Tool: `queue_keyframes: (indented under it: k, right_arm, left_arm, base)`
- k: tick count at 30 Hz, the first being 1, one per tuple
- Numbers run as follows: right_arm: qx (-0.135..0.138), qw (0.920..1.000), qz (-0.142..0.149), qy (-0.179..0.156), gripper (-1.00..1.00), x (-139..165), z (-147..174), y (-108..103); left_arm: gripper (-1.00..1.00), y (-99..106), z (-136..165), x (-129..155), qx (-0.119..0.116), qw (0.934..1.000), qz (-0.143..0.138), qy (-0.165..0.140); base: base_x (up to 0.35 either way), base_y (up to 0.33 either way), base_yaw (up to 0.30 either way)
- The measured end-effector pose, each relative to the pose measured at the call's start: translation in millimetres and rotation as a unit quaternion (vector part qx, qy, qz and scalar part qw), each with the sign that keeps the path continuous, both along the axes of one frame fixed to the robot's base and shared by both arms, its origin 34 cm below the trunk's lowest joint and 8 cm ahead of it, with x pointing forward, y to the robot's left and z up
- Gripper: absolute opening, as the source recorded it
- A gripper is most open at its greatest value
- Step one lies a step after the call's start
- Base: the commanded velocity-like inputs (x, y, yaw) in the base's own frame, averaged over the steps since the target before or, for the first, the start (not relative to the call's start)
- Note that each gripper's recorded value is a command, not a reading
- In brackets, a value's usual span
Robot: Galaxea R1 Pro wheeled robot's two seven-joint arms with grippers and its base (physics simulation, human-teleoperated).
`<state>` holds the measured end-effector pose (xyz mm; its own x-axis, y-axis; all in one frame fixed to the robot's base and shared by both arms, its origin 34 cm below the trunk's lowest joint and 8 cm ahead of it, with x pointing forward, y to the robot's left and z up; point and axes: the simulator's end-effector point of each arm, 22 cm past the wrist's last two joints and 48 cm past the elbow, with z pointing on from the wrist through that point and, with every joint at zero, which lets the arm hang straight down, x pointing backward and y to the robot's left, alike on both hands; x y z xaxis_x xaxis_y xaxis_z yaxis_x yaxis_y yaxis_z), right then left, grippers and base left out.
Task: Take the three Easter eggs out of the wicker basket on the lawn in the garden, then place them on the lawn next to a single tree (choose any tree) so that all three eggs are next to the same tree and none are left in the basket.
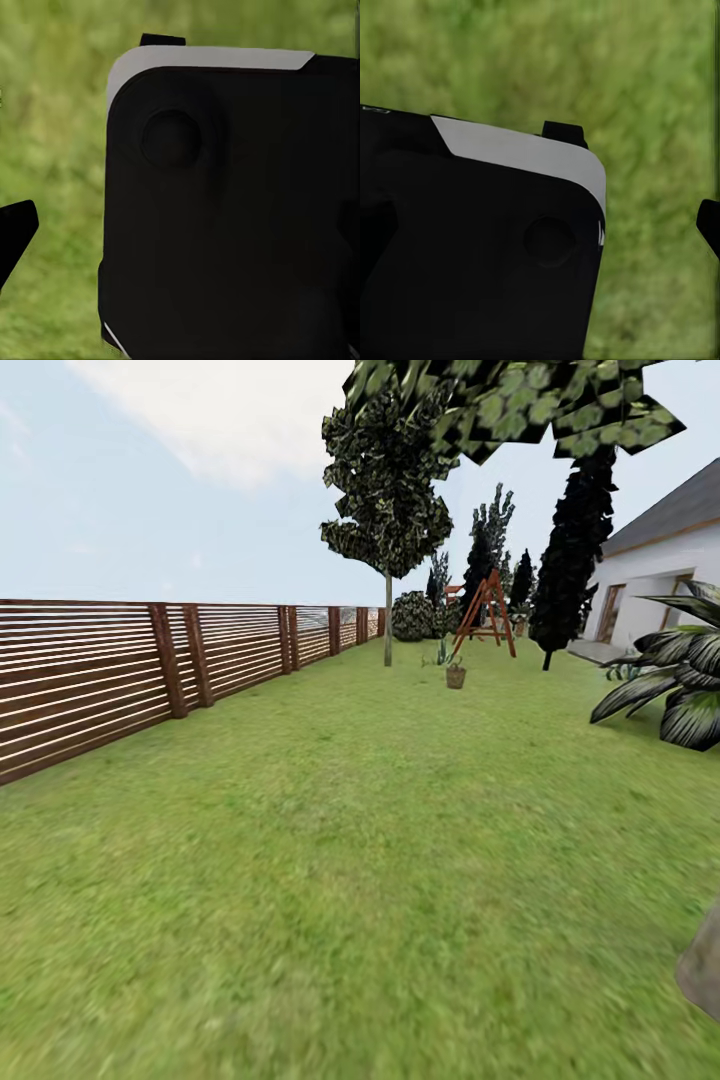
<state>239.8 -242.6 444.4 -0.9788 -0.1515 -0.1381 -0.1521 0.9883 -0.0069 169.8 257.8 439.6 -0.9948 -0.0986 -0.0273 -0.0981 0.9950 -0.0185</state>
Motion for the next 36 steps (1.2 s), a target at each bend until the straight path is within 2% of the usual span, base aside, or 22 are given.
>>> queue_keyframes:
  k: [36]
  right_arm:
    - [-0.003,1.0,-0.002,-0.003,1.0,2.6,0.1,-4.7]
  left_arm:
    - [1.0,-2.4,-0.1,-0.7,-0.002,1.0,0.001,0.0]
  base:
    - [0.341,0.0,-0.004]
